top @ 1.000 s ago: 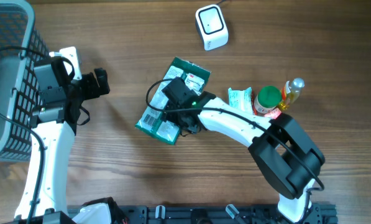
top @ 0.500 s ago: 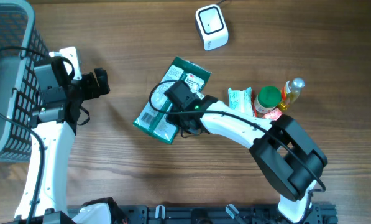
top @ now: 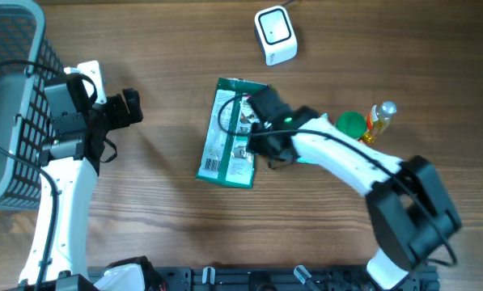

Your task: Scan the item barcode

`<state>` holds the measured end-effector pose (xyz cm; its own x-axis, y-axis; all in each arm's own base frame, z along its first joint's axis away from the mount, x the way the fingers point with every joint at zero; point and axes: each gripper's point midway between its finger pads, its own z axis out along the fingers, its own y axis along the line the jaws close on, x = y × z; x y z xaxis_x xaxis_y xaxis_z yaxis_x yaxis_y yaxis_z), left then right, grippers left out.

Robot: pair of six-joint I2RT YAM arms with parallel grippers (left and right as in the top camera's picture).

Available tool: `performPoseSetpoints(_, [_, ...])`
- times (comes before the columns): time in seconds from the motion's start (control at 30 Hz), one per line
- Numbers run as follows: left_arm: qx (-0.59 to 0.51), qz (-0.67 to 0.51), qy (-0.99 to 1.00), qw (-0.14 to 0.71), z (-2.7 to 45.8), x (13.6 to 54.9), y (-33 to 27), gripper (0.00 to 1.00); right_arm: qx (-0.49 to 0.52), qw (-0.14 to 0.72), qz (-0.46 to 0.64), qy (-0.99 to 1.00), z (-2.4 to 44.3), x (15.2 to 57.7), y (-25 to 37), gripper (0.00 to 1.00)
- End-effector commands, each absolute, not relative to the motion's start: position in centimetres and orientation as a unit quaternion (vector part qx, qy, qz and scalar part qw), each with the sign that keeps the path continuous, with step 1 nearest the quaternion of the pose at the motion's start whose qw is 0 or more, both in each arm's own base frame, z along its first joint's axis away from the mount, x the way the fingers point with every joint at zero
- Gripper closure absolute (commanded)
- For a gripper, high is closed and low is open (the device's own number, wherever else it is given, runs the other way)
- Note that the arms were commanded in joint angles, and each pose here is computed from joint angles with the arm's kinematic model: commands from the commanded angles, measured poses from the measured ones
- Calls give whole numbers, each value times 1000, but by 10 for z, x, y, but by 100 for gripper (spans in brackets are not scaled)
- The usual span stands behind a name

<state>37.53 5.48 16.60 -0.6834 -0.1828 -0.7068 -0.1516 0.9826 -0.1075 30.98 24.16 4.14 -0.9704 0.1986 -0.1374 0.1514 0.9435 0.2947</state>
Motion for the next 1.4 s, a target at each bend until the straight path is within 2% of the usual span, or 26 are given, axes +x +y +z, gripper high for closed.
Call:
performPoseSetpoints(0.0, [-89,-19,916,391,169,377,56,0,84,95,165,978,62,313,243,36])
performPoseSetpoints(0.07, [-89,-19,916,391,169,377,56,0,108,90,163,977,59,304,252,30])
performPoseSetpoints(0.17, [-89,-19,916,391,169,377,56,0,94,140,122,978,53,301,267,26])
performPoseSetpoints(0.2, [-89,-19,916,391,169,377,56,0,81,148,126,978,51,299,277,19])
performPoseSetpoints(0.23, [-89,-19,916,391,169,377,56,0,81,152,126,977,45,298,285,0])
performPoseSetpoints(0.37, [-89,-19,916,391,169,377,56,0,113,148,78,979,12,296,277,0])
performPoseSetpoints(0.47, [-89,-19,916,391,169,377,56,0,101,162,44,981,-3,293,275,11])
performPoseSetpoints(0.5, [-89,-19,916,391,169,377,56,0,101,163,46,980,-3,293,276,19])
performPoseSetpoints(0.53, [-89,-19,916,391,169,377,56,0,101,164,51,980,-3,294,278,38])
performPoseSetpoints(0.57, [-89,-19,916,391,169,377,56,0,100,154,57,981,-4,291,281,49])
performPoseSetpoints(0.77, [-89,-19,916,391,169,377,56,0,115,135,62,982,-27,276,272,48])
performPoseSetpoints(0.93, [-89,-19,916,391,169,377,56,0,116,174,37,977,-26,288,262,48])
performPoseSetpoints(0.97, [-89,-19,916,391,169,377,56,0,114,167,48,978,-28,287,267,50])
performPoseSetpoints(1.0, [-89,-19,916,391,169,377,56,0,113,155,62,980,-30,284,273,58])
performPoseSetpoints(1.03, [-89,-19,916,391,169,377,56,0,112,152,63,980,-33,283,274,60])
performPoseSetpoints(1.17, [-89,-19,916,391,169,377,56,0,108,122,24,986,-73,272,263,57])
performPoseSetpoints(1.23, [-89,-19,916,391,169,377,56,0,96,122,20,988,-74,274,261,71])
performPoseSetpoints(1.27, [-89,-19,916,391,169,377,56,0,85,129,27,988,-66,281,261,89])
performPoseSetpoints(1.3, [-89,-19,916,391,169,377,56,0,71,137,36,987,-56,287,263,96])
performPoseSetpoints(1.37, [-89,-19,916,391,169,377,56,0,0,183,75,980,-7,310,269,96])
